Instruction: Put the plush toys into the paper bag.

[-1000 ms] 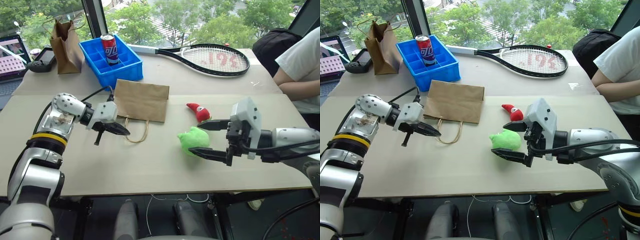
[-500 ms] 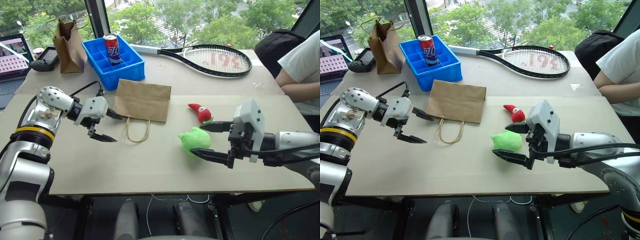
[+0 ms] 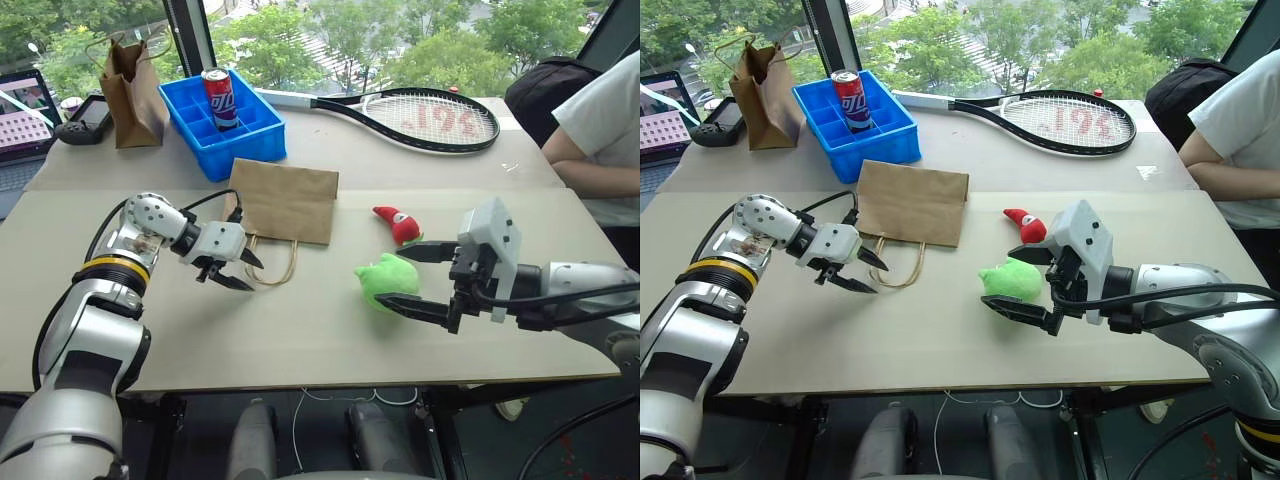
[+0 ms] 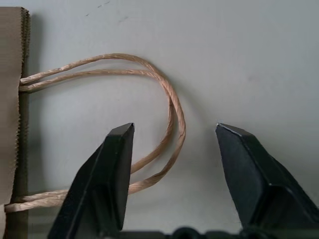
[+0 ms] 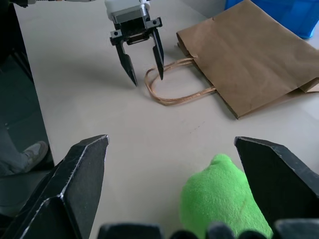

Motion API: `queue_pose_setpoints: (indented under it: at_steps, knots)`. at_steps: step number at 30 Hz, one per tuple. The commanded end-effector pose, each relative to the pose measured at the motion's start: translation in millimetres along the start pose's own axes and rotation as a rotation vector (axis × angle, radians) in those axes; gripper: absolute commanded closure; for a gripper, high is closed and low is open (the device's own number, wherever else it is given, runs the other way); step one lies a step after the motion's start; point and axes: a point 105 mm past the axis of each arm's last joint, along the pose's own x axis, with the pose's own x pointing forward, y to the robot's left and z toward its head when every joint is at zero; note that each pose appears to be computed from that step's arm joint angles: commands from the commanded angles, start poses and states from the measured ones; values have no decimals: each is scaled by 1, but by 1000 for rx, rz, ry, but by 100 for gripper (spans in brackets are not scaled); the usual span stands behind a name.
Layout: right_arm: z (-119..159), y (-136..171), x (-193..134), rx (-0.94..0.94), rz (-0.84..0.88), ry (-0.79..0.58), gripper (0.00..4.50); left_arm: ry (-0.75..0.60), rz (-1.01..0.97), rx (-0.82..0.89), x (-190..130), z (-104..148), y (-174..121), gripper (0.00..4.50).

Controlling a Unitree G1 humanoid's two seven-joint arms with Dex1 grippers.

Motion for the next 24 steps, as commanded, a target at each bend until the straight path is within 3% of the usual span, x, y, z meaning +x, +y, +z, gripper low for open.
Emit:
queue_pose_setpoints:
  at_steps: [1,4,10,18,24]
  knots:
    - [5,-1,-2,-33,-26,-8,0,-50,60,22,-11,18,17,346]
    - [4,-1,-2,-33,-29,-6,0,-95,79,-5,-17,27,22,444]
    - [4,-1,1,-30,-29,-8,0,-209,91,-68,-29,49,27,444]
    - [-3,5,4,-3,-6,8,0,-438,58,-159,-45,103,31,444]
    - [-17,17,17,47,-4,19,0,-545,24,-379,-37,143,25,444]
